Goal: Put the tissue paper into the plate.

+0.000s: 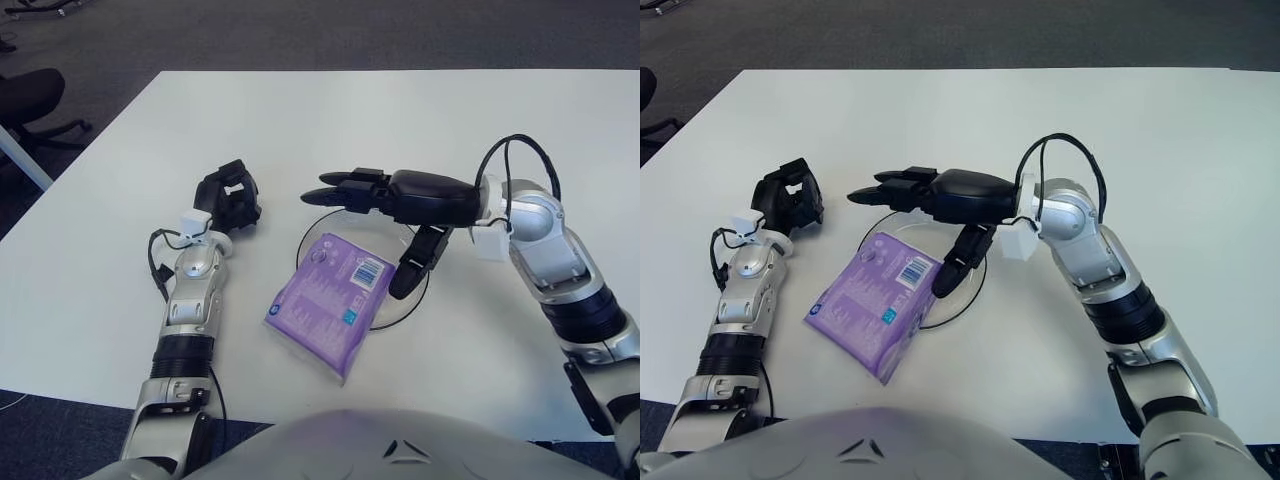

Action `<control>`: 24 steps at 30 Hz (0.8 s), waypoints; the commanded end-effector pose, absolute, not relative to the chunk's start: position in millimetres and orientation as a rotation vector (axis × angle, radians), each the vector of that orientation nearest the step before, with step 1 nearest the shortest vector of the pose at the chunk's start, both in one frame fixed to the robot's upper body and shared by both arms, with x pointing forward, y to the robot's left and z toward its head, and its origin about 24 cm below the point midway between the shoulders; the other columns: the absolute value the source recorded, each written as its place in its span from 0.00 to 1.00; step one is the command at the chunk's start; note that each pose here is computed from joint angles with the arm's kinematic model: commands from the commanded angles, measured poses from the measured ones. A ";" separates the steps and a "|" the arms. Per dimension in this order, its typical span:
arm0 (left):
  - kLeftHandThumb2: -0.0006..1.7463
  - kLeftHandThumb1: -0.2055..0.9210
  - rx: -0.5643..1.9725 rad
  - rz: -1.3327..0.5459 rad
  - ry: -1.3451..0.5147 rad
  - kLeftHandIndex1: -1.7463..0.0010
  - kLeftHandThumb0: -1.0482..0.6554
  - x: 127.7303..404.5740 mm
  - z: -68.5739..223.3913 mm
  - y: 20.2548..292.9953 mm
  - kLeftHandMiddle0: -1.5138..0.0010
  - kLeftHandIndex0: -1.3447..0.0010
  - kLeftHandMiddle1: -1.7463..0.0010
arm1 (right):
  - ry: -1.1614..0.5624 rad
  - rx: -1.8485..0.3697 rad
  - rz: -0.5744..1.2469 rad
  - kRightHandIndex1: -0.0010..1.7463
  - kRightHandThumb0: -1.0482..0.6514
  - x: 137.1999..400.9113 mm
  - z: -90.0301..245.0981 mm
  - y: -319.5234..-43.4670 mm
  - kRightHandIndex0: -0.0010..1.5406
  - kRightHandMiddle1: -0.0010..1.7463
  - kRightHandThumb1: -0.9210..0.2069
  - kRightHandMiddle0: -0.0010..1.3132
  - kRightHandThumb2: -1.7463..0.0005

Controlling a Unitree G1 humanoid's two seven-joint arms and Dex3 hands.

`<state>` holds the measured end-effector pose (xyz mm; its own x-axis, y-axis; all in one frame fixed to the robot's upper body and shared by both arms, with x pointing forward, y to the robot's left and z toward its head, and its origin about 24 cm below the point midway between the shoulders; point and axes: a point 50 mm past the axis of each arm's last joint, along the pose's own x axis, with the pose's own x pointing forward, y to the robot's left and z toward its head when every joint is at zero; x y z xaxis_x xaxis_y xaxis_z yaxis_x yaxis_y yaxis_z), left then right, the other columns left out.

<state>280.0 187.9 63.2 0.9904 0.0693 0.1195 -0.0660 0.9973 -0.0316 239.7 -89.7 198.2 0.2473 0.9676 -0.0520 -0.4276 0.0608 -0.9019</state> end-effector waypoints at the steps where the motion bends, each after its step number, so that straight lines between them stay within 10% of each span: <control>1: 0.61 0.71 -0.138 0.064 0.074 0.00 0.36 251.3 10.7 177.4 0.13 0.21 0.00 | -0.722 -1.041 1.195 0.00 0.04 238.6 207.5 -92.7 0.00 0.03 0.11 0.00 0.86; 24: 0.60 0.72 -0.157 0.016 0.029 0.00 0.38 247.4 19.0 175.3 0.11 0.24 0.00 | -0.771 -1.084 1.154 0.00 0.01 250.1 205.7 -96.0 0.00 0.00 0.06 0.00 0.86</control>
